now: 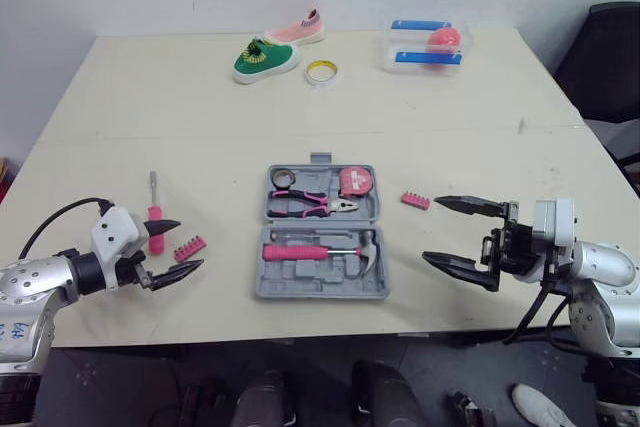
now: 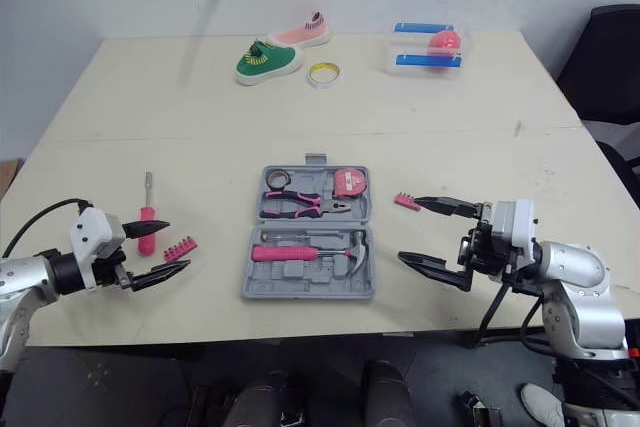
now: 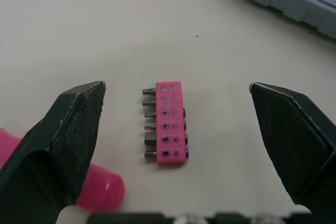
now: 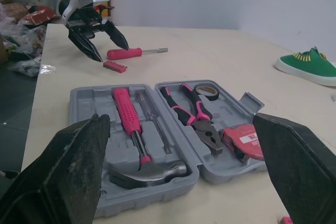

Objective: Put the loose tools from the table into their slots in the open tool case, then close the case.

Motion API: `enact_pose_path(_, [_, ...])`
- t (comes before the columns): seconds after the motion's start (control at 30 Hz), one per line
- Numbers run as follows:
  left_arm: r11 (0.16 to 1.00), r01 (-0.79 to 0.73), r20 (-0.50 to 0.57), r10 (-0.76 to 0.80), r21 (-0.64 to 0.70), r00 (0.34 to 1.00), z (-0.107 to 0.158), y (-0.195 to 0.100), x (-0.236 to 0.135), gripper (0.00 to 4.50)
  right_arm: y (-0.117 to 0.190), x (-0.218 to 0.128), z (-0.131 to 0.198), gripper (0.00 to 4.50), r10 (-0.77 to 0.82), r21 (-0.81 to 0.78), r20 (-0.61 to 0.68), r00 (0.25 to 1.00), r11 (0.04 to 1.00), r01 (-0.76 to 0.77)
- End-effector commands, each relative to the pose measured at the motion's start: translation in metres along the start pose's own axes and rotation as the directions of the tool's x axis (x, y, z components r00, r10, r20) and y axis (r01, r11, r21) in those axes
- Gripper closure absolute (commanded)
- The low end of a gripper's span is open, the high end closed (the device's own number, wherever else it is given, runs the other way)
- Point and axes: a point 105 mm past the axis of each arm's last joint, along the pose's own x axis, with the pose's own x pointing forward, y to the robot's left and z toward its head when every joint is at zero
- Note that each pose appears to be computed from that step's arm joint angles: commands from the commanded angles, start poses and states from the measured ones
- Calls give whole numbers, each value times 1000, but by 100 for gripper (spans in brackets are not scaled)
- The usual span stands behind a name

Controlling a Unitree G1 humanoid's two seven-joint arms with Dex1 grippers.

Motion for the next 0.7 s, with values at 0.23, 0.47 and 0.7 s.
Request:
enact_pose_path(0.23, [996, -18, -76, 12, -84, 997, -15, -5, 3, 6, 4, -2, 8, 0, 6, -50, 16, 1000, 999, -5])
enact_pose_path(0.47, [995, -5, -148, -9, -99, 989, -31, -16, 10, 6, 4, 1, 8, 0, 9, -50, 17, 1000, 999, -8])
enact_pose_path(0.7, [996, -45, -106, 36, -81, 994, -24, -9, 6, 6, 1, 2, 3, 0, 4, -49, 16, 1000, 999, -4])
